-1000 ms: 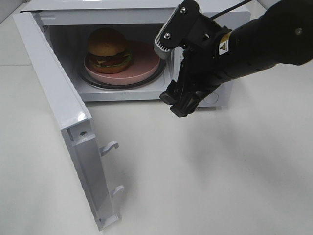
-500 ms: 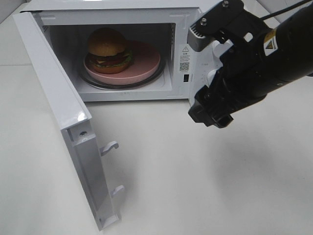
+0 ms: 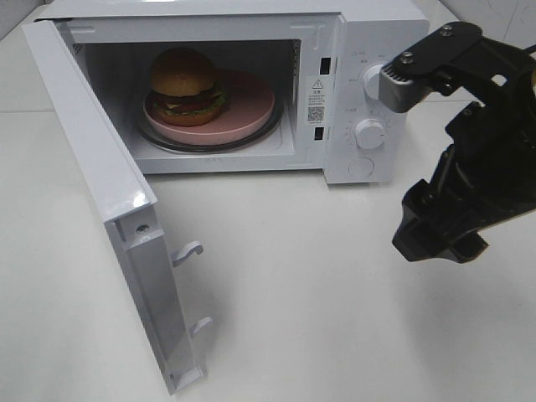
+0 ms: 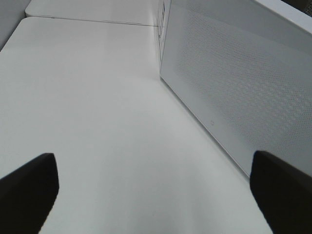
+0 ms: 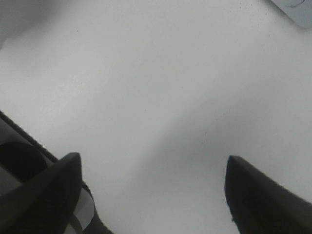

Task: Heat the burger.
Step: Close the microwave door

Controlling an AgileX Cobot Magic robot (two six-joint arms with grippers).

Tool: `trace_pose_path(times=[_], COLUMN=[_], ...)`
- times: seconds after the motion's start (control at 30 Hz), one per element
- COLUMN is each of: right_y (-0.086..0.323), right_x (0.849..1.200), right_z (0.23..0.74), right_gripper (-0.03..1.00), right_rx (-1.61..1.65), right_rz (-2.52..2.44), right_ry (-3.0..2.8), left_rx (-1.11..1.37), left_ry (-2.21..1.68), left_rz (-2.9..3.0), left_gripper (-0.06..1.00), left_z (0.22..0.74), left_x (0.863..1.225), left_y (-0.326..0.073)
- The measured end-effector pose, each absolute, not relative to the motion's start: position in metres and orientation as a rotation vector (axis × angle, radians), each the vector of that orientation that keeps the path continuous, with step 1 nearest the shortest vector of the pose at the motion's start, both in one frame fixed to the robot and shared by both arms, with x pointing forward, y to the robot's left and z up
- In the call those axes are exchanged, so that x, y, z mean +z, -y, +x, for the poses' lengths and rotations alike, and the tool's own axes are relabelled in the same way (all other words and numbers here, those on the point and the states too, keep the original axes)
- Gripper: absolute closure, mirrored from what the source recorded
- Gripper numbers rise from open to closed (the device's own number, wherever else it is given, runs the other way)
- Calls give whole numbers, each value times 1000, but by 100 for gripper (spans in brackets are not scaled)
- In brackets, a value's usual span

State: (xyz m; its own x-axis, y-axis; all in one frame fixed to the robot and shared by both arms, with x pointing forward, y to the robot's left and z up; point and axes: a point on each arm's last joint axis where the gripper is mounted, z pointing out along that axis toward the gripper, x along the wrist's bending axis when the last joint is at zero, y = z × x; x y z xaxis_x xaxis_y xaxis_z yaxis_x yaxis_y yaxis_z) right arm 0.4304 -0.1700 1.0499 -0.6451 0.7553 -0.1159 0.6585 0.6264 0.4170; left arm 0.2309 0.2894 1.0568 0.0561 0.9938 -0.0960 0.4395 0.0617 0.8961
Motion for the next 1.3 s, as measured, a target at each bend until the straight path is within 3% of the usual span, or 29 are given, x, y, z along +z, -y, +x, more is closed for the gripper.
trace_pose_path(times=[0.6,0.93,1.07,1.3], right_y=[209,262,275,295], right_x=[1097,1123,1122,1092], right_z=[387,372,359,317], right_gripper=[20,20,20,20], right_rx=[642,706,723,725], right_rz=[1268,1487,1536,1594], right_ry=[-2412,-2062,-1971,-1837], left_rx=[842,842,842,842], left_ry=[-1508,-1508,-1508,-1508], left_rz=[1502,1502,1502,1502], left_gripper=[-5,-5,-5,-5], left_z=[231,231,231,231], left_x=[1057,1057,1057,1057], left_y=[-289,-289,-289,-289])
